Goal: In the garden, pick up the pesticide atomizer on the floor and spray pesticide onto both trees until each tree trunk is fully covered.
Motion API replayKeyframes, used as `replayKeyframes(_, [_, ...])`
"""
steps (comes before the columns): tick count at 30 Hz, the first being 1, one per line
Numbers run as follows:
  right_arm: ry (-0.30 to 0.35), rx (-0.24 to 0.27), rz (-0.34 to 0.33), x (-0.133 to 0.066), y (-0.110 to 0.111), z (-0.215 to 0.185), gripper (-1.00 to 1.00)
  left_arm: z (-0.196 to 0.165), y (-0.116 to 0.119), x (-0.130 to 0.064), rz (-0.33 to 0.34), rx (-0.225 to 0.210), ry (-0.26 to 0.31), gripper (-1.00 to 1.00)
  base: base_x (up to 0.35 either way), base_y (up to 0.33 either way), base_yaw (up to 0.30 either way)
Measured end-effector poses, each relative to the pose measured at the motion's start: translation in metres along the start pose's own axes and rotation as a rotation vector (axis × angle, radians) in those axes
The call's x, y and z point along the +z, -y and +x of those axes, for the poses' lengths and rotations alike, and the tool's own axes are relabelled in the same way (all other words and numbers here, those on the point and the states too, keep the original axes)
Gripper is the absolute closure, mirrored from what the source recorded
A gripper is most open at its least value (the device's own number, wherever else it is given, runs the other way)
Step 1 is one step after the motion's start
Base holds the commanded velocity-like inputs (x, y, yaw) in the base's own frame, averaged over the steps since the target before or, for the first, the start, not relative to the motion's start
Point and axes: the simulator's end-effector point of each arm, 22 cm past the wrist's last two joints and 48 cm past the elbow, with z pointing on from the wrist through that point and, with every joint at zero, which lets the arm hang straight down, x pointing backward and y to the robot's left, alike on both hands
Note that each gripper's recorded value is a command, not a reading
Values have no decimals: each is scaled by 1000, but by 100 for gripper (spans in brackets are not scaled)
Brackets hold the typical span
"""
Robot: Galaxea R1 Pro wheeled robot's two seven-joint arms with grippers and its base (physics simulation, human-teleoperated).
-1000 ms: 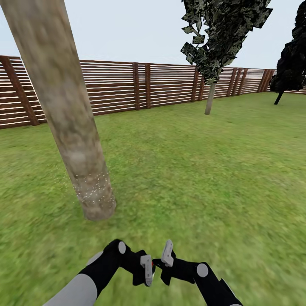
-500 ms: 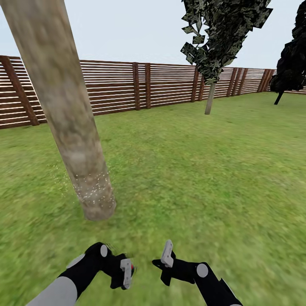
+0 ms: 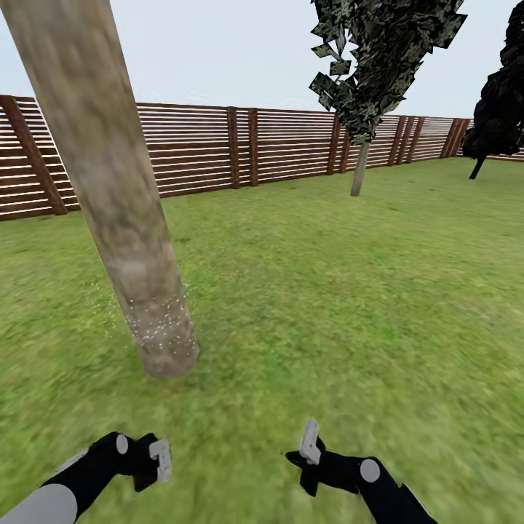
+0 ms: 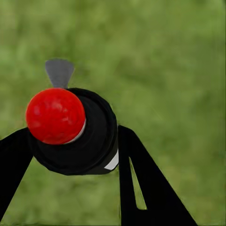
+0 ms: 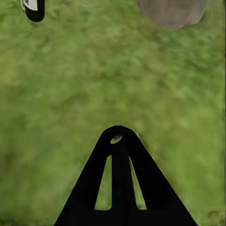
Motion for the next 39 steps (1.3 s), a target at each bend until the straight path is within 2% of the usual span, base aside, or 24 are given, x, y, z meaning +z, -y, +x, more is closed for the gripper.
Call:
replayKeyframes(1, [-12,34,46,-4,9,12,100,-1,-7,1,-37,-59,23,100,0,0,0])
replayKeyframes(3, [-50,158,270,-20,47,49,100,-1,-33,-1,-163,-322,122,100,0,0,0])
replayKeyframes(4, [-75,207,353,-26,56,67,100,6,-42,-2,-214,-431,146,100,0,0,0])
replayKeyframes(5, [-112,252,433,-33,59,88,100,15,-50,-3,-265,-531,160,100,0,0,0])
replayKeyframes(6, [-175,301,548,-44,60,118,100,27,-59,-5,-351,-633,185,100,0,0,0])
replayKeyframes(7, [-219,324,634,-56,62,137,100,38,-63,-7,-421,-692,197,100,0,0,0])
replayKeyframes(8, [-246,332,716,-68,67,149,-100,53,-65,-9,-498,-750,196,100,0,0,0])
replayKeyframes(9, [-253,330,787,-78,73,153,-100,72,-66,-14,-585,-815,176,100,0,0,0])
replayKeyframes(10, [-253,330,825,-83,76,154,-100,86,-61,-14,-640,-874,150,100,0,0,0])
replayKeyframes(11, [-252,330,843,-84,76,154,-100,96,-52,-12,-667,-920,123,100,0,0,0])
replayKeyframes(12, [-262,345,849,-85,70,159,-100,112,-30,-7,-673,-966,80,100,0,0,0])
replayKeyframes(13, [-279,426,871,-88,58,173,-100,128,-3,-1,-661,-992,38,100,0,0,0])
replayKeyframes(14, [-294,568,922,-96,45,192,-100,138,9,1,-659,-1029,22,100,0,0,0])
replayKeyframes(16, [-297,604,932,-98,41,196,-100,144,19,1,-662,-1039,22,100,0,0,0])
replayKeyframes(18, [-298,609,935,-99,41,197,-100,141,16,-1,-681,-1032,54,100,0,0,0])
replayKeyframes(22, [-310,616,929,-100,33,203,-100,145,21,-2,-689,-1031,63,100,0,0,0])
replayKeyframes(28, [-374,646,890,-103,-5,226,-100,150,21,-4,-700,-1056,64,100,0,0,0])
replayKeyframes(32, [-378,647,888,-103,-9,227,-100,153,18,-6,-708,-1056,66,100,0,0,0])
replayKeyframes(39, [-380,648,886,-103,-10,228,-100,141,10,-8,-724,-1046,111,100,0,0,0])
